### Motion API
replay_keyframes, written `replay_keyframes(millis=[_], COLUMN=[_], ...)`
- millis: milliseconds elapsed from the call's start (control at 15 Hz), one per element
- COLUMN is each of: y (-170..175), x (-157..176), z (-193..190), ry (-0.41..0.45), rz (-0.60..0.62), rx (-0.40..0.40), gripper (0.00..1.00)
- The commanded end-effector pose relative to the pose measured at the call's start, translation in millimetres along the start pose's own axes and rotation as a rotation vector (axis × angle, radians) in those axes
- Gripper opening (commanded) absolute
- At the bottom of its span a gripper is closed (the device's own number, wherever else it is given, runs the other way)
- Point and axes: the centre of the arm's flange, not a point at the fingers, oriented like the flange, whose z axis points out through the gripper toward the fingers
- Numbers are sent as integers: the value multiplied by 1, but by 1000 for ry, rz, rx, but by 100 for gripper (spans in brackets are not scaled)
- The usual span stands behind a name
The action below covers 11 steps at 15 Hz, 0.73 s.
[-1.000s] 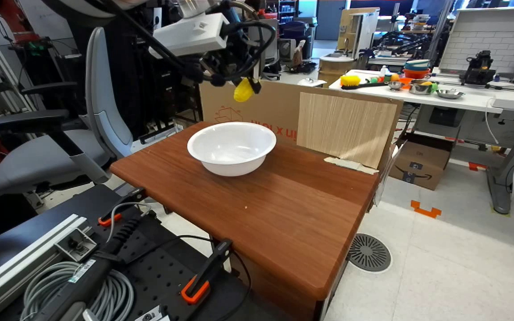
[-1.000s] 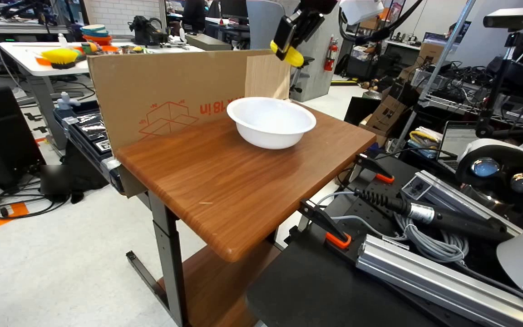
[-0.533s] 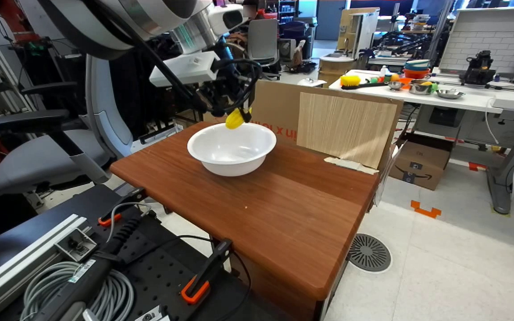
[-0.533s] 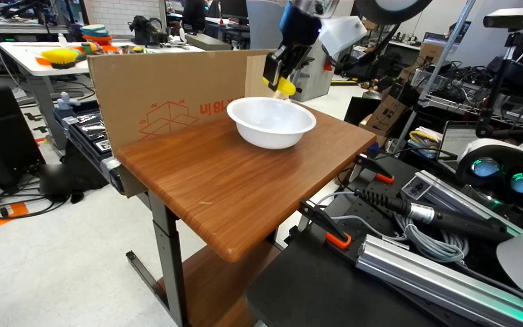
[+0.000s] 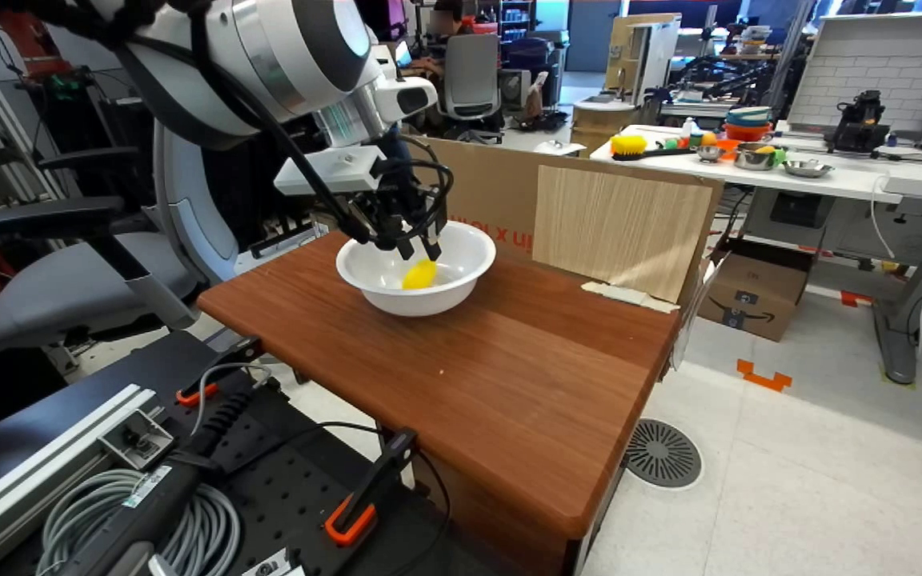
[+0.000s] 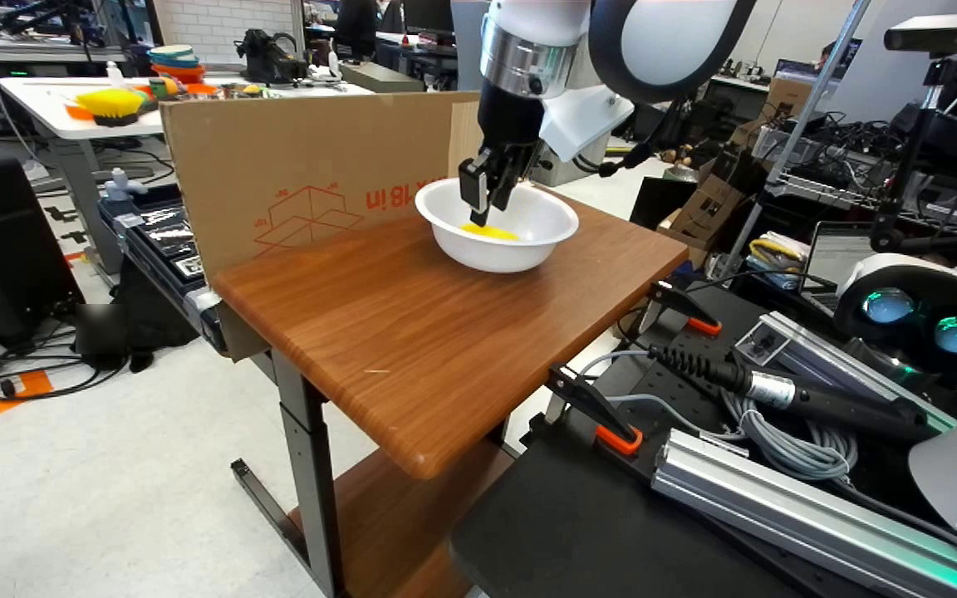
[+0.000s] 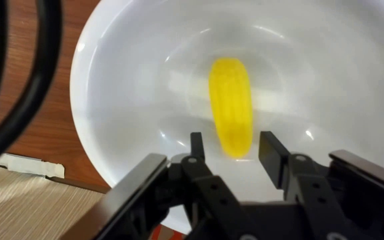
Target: Place the yellow object inside the white basin
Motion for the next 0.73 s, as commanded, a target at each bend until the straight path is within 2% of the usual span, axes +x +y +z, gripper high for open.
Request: replay_keyframes(millis=[0, 200, 467, 533, 667], y=[-1, 8, 29, 13, 21], x=[6, 0, -14, 2, -4], z=[-4, -35, -87, -47, -66], ry=[-19, 10, 53, 51, 71], rz=[15, 31, 79, 71, 80], rx=[-4, 19, 45, 38, 39], gripper=[79, 99, 100, 100, 100])
